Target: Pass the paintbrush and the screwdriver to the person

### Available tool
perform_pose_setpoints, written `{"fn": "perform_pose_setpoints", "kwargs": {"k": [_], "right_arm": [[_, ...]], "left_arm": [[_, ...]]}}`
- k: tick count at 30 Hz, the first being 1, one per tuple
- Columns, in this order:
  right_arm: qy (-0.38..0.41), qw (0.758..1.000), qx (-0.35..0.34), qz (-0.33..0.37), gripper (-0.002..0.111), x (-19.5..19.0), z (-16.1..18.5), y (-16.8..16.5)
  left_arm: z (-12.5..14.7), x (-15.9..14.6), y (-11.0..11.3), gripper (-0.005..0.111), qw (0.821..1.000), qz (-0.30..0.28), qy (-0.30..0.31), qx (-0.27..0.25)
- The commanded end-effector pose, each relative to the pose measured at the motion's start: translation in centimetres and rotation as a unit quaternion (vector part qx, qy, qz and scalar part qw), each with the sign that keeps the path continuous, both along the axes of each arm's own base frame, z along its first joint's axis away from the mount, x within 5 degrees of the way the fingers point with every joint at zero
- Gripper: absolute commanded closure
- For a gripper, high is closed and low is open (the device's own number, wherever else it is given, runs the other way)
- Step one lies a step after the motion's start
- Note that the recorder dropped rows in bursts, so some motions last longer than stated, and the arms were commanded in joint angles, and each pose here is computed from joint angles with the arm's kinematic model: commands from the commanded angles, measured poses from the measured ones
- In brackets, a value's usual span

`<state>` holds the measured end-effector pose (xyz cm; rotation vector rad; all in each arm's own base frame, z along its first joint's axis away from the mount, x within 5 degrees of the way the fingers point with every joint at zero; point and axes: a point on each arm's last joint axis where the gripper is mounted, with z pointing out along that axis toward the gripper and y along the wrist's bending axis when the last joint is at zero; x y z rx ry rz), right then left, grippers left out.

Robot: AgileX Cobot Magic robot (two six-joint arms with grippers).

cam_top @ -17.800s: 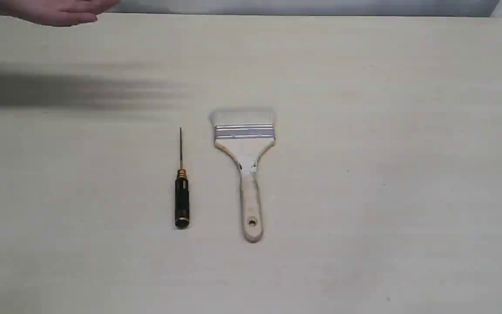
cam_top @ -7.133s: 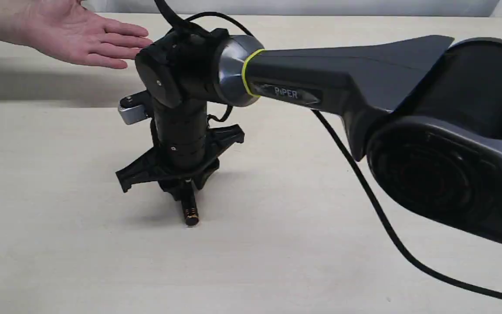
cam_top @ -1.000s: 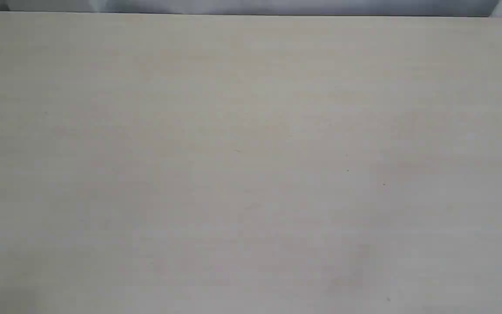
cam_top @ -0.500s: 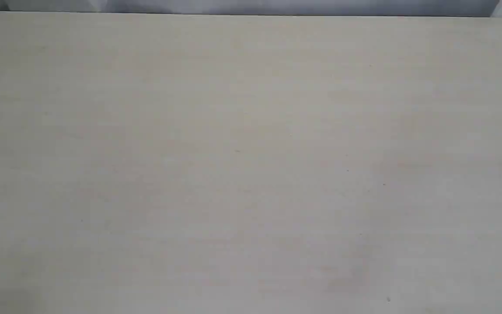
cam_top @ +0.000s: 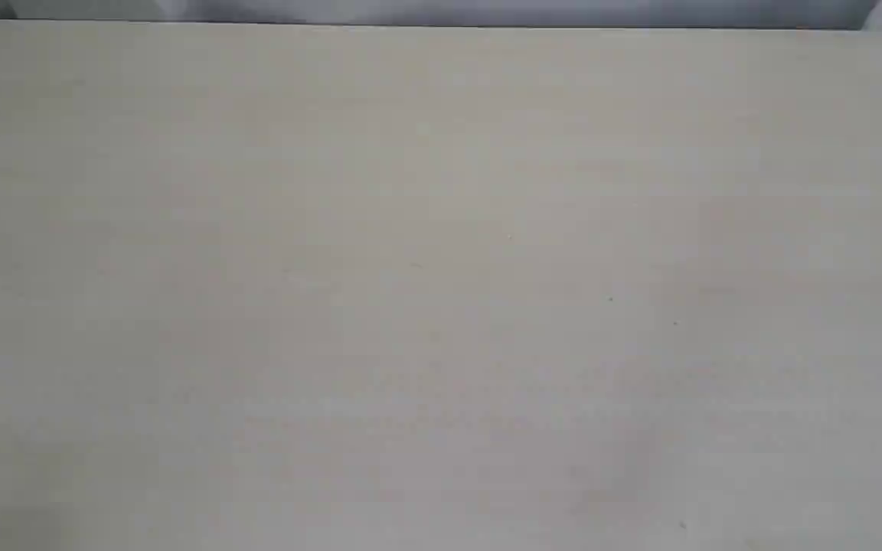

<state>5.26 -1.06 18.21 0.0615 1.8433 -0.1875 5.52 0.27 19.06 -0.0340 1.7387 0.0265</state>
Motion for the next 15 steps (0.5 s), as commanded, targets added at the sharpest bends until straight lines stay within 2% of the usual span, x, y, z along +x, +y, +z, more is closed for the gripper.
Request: {"fn": "perform_pose_setpoints", "kwargs": {"k": [1,15], "right_arm": [[-0.001,1.0,0.002,-0.004,0.104,-0.04,-0.09,-0.03],[-0.001,1.0,0.002,-0.004,0.104,-0.04,-0.09,-0.03]], "left_arm": [[0.0,0.0,-0.06,0.107,1.0,-0.004,-0.003,-0.003],[0.01,0.0,-0.05,0.107,1.0,-0.004,-0.004,-0.001]]}}
